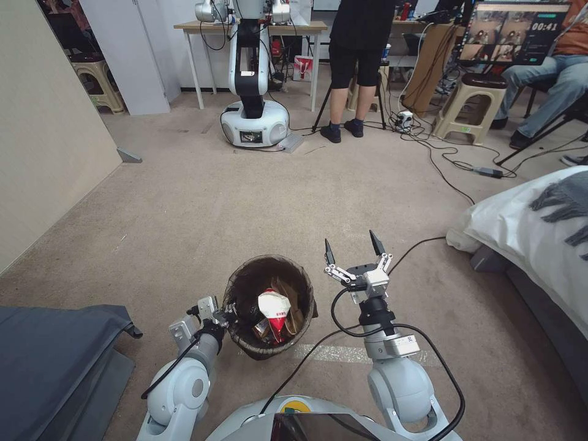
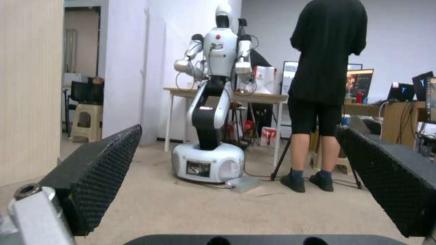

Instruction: Pick up the trash bin, then pick up the garbage from the floor and place it into the trash bin.

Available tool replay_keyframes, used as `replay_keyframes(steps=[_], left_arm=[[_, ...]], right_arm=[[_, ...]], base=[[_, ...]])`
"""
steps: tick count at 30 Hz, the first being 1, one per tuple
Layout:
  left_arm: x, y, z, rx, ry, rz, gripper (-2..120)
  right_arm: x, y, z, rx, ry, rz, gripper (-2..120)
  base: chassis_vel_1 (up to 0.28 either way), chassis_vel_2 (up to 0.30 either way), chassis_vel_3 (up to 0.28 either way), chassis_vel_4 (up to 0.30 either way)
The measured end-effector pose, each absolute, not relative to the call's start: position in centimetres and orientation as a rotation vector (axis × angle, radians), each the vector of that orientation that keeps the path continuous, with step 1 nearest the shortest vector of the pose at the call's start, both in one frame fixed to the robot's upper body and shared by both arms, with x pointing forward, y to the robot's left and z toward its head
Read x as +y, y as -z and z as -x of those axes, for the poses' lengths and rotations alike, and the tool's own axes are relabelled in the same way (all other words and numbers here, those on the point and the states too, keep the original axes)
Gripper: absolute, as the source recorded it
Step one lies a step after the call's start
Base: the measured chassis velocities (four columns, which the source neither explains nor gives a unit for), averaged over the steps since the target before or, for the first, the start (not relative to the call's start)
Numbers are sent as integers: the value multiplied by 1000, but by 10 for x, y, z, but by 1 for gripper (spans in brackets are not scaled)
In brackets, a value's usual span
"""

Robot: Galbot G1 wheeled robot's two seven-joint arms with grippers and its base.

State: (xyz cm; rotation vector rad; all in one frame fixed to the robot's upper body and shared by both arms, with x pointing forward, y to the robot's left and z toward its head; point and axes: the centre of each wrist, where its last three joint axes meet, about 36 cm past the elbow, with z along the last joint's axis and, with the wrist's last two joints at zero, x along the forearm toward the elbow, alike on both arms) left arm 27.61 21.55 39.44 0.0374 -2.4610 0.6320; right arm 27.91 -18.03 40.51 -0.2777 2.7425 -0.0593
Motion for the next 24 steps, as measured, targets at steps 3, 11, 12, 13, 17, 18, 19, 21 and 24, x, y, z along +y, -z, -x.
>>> replay_keyframes(steps=[3,11,12,13,17,18,19,21,24], left_arm=[[216,-393,-277,-2452,-647,-42,3],[217,-382,-278,-2429,-673,-68,33],[217,-382,-278,-2429,-673,-68,33],[217,-381,-278,-2428,-675,-70,40],[218,-381,-279,-2433,-680,-71,55],[218,-382,-280,-2436,-681,-73,59],[218,-382,-280,-2436,-681,-73,59],[219,-382,-280,-2442,-684,-74,64],[219,-382,-281,-2451,-689,-71,68]], right_arm=[[-180,-404,-278,2741,59,283,100],[-179,-403,-277,2740,60,288,100],[-179,-403,-277,2740,60,288,100],[-179,-403,-277,2740,61,289,100],[-179,-404,-277,2739,61,290,100],[-179,-404,-277,2739,61,290,100],[-179,-404,-277,2739,61,290,100],[-179,-404,-277,2739,61,291,100],[-179,-404,-277,2738,61,292,100]], base=[[0,0,0,0],[0,0,0,0],[0,0,0,0],[0,0,0,0],[0,0,0,0],[0,0,0,0],[0,0,0,0],[0,0,0,0],[0,0,0,0]])
